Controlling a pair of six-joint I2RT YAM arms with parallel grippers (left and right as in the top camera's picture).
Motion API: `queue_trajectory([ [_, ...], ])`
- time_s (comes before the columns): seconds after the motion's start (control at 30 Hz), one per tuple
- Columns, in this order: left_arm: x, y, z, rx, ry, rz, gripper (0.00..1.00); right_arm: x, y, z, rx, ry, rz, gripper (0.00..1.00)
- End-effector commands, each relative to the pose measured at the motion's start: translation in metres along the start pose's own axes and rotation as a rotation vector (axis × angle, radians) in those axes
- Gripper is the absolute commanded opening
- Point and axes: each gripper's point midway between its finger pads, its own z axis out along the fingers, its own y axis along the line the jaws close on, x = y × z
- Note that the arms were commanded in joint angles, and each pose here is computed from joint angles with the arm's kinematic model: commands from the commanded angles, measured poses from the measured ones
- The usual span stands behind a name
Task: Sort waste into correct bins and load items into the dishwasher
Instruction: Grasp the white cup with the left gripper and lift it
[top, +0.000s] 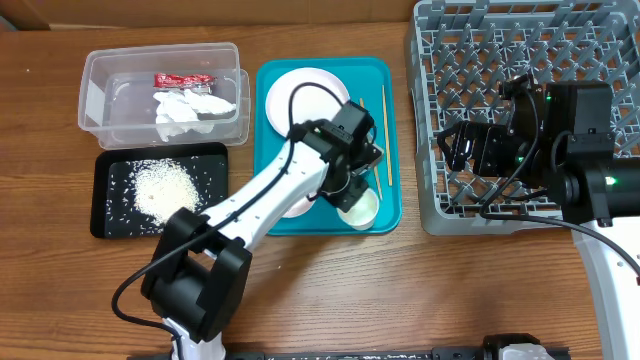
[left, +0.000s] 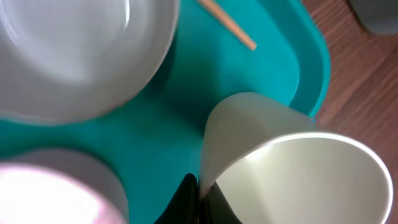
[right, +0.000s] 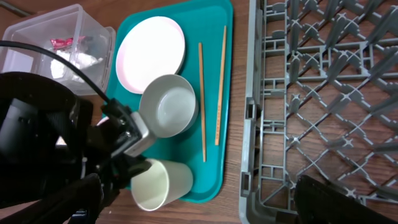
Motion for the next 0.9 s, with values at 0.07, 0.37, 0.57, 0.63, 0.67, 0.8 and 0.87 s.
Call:
queue_trajectory([
  [0.07, -0.025, 0.006, -0.072, 0.205, -0.081, -0.117, 0.04, -0.008, 0.024, -0.005, -0.118, -0.017, -0.015, 1.0],
  [0.37, -0.051, 0.002, -0.177, 0.852, -0.39, -0.169, 0.04, 0.0, 0.066, 0.016, -0.463, 0.042, -0.027, 1.0],
  [0.57, -0.049, 0.006, -0.192, 0.937, -0.423, -0.202, 0.04, -0.006, 0.1, 0.014, -0.754, 0.054, -0.078, 0.97],
  [0.63, -0.051, 0.003, -0.199, 0.973, -0.441, -0.193, 0.04, -0.006, 0.109, 0.017, -0.813, 0.062, -0.101, 0.94],
  [0.67, -0.052, 0.002, -0.201, 0.985, -0.449, -0.188, 0.04, -0.005, 0.111, 0.019, -0.825, 0.068, -0.107, 0.93],
  [0.8, -0.053, 0.003, -0.204, 0.997, -0.467, -0.177, 0.04, 0.0, 0.123, 0.028, -0.856, 0.095, -0.135, 0.88],
  [0.87, -0.053, 0.006, -0.205, 0.998, -0.475, -0.181, 0.04, 0.002, 0.127, 0.03, -0.864, 0.099, -0.147, 0.88],
])
